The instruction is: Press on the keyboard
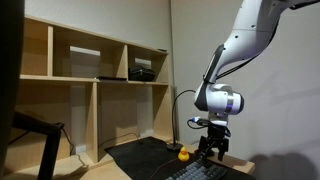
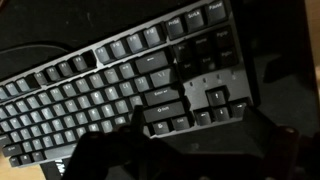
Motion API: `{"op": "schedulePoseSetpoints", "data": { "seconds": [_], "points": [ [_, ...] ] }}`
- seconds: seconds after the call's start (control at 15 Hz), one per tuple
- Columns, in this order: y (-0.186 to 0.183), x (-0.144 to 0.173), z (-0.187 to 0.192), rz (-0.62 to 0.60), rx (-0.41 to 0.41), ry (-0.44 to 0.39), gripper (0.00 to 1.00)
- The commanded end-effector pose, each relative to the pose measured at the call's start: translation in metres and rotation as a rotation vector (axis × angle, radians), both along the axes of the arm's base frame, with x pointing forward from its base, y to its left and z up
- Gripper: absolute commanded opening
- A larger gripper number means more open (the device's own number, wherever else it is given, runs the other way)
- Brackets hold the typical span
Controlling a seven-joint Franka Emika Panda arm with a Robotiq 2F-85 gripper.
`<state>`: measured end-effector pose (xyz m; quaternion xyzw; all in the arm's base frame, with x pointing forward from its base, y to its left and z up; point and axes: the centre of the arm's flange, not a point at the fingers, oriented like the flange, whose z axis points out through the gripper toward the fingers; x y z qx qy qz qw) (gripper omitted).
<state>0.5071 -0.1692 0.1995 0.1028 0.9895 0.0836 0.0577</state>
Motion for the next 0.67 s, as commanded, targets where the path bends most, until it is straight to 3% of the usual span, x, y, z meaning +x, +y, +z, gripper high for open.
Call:
{"op": "schedulePoseSetpoints", "data": {
  "seconds": [0.0,0.27,0.47,0.6],
  "points": [
    [-0.001,0.001,-0.008,-0.010,-0.026,0.017,1.00],
    [-0.003,-0.002,-0.034,-0.051,-0.038,0.017,1.00],
    [-0.006,-0.008,-0.033,-0.028,-0.026,0.031,1.00],
    [-0.002,-0.007,-0.029,-0.010,-0.065,-0.020,1.00]
  ]
}}
